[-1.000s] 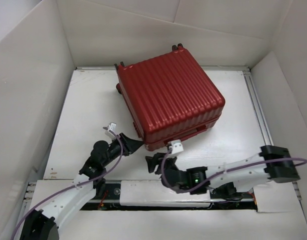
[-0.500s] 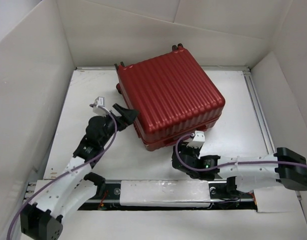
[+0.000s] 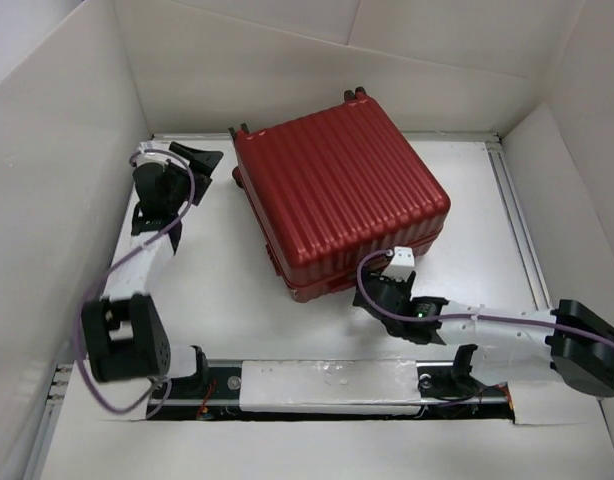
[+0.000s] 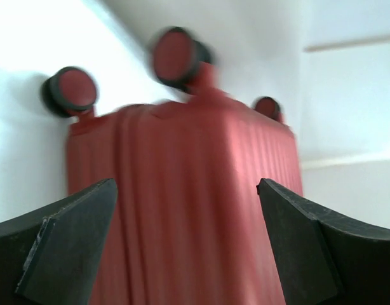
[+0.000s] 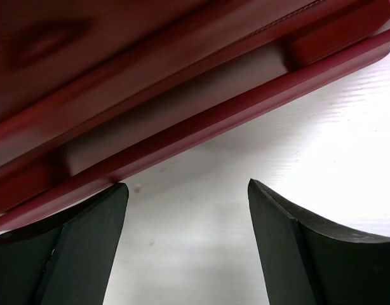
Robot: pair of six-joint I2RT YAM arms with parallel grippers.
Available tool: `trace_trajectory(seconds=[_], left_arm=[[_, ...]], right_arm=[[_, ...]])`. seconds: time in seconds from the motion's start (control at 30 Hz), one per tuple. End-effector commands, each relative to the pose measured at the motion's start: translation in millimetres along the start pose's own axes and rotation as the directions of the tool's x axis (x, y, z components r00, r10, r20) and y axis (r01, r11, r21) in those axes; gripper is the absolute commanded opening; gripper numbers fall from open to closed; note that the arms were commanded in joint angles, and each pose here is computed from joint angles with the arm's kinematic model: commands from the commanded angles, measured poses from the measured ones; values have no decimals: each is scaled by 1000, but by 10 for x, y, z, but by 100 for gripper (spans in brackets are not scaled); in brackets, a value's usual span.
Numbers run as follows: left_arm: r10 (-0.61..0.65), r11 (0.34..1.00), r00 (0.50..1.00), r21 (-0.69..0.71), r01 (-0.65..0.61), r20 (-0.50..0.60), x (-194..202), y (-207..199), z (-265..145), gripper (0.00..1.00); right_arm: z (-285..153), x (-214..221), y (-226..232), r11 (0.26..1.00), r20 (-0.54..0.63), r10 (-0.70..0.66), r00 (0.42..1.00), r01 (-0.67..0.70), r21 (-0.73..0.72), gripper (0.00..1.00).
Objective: Pack the luggage
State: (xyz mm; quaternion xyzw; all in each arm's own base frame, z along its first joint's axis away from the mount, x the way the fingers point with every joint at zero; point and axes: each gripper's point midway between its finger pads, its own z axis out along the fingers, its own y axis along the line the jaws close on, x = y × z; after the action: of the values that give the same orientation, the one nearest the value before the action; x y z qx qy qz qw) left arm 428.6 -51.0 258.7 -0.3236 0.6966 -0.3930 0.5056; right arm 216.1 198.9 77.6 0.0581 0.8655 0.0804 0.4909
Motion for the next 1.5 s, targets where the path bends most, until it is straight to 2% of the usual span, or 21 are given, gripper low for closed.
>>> trace_trajectory(seconds=[0.0, 0.03, 0.07, 0.17, 0.23, 0.27, 0.37, 0.4, 0.43, 0.5, 0.63, 0.83, 0.93, 1.0, 1.03, 1.1, 1.23, 1.33, 1.4, 1.43, 1.47], left_arm=[[-24, 985, 995, 168, 40, -97, -107, -389, 253, 94], [-13, 992, 993, 121, 28, -120, -101, -162, 466, 97], [6, 987, 994, 161, 12, -111, -226, -336, 565, 98], [-19, 983, 989, 176, 45, -148, -211, -217, 868, 99], [-9, 970, 989, 238, 44, -146, -302, -355, 1007, 99], [-30, 972, 986, 225, 67, -166, -260, -213, 1152, 99], [-35, 943, 984, 320, 91, -176, -349, -398, 1295, 99], [-65, 952, 978, 281, 121, -199, -297, -208, 1448, 99], [-52, 947, 976, 300, 116, -212, -304, -332, 1509, 99], [-56, 954, 971, 274, 122, -233, -232, -220, 1659, 99], [-56, 948, 960, 288, 138, -274, -82, -189, 1816, 99], [-86, 905, 944, 372, 207, -317, 53, -451, 1852, 98], [-112, 876, 941, 416, 246, -320, 70, -588, 1804, 75], [-144, 847, 929, 444, 294, -340, 93, -713, 1712, 44], [-168, 844, 924, 435, 315, -343, 129, -646, 1680, 16], [-157, 828, 935, 473, 300, -319, 22, -720, 1546, 0], [-179, 855, 947, 434, 284, -268, -62, -444, 1243, 0], [-189, 867, 957, 421, 268, -221, -146, -464, 985, 0], [-207, 869, 947, 398, 293, -245, -9, -386, 798, 0], [-188, 868, 960, 422, 262, -209, -89, -534, 591, 0], [-209, 890, 954, 361, 277, -215, 54, -333, 499, 0]], right_arm=[[32, -298, 188, 995, 75, 67, 995, -61, -81, 82], [43, -279, 144, 996, 70, 58, 996, -53, -77, 82], [40, -280, 134, 995, 76, 57, 996, -51, -83, 83], [38, -166, 139, 992, 49, 37, 998, -31, -121, 83], [8, -160, 166, 986, 46, 58, 997, -50, -156, 83], [6, -78, 137, 985, 28, 50, 998, -45, -167, 83], [-35, -54, 151, 977, 31, 70, 997, -62, -203, 82], [-38, -36, 125, 977, 30, 69, 997, -61, -203, 82], [-48, -56, 128, 977, 36, 65, 997, -56, -207, 82], [-83, -122, 144, 973, 50, 76, 996, -63, -223, 82], [-96, -146, 147, 972, 57, 74, 996, -59, -228, 83], [-32, -75, 164, 975, 48, 58, 997, -46, -216, 85], [41, -75, 215, 978, 50, 48, 998, -37, -205, 85], [85, -106, 282, 976, 46, 47, 998, -36, -213, 83], [122, -58, 275, 979, 42, 23, 999, -14, -204, 83], [195, -149, 286, 978, 56, 37, 998, -25, -205, 81], [328, -287, 181, 979, 64, 17, 998, -3, -204, 79], [416, -622, 145, 971, 105, 13, 994, 12, -238, 79], [504, -826, 101, 968, 137, -27, 990, 60, -243, 79], [576, -1070, 86, 965, 156, -10, 988, 51, -259, 79], [656, -1128, 68, 964, 151, -22, 988, 61, -259, 79]])
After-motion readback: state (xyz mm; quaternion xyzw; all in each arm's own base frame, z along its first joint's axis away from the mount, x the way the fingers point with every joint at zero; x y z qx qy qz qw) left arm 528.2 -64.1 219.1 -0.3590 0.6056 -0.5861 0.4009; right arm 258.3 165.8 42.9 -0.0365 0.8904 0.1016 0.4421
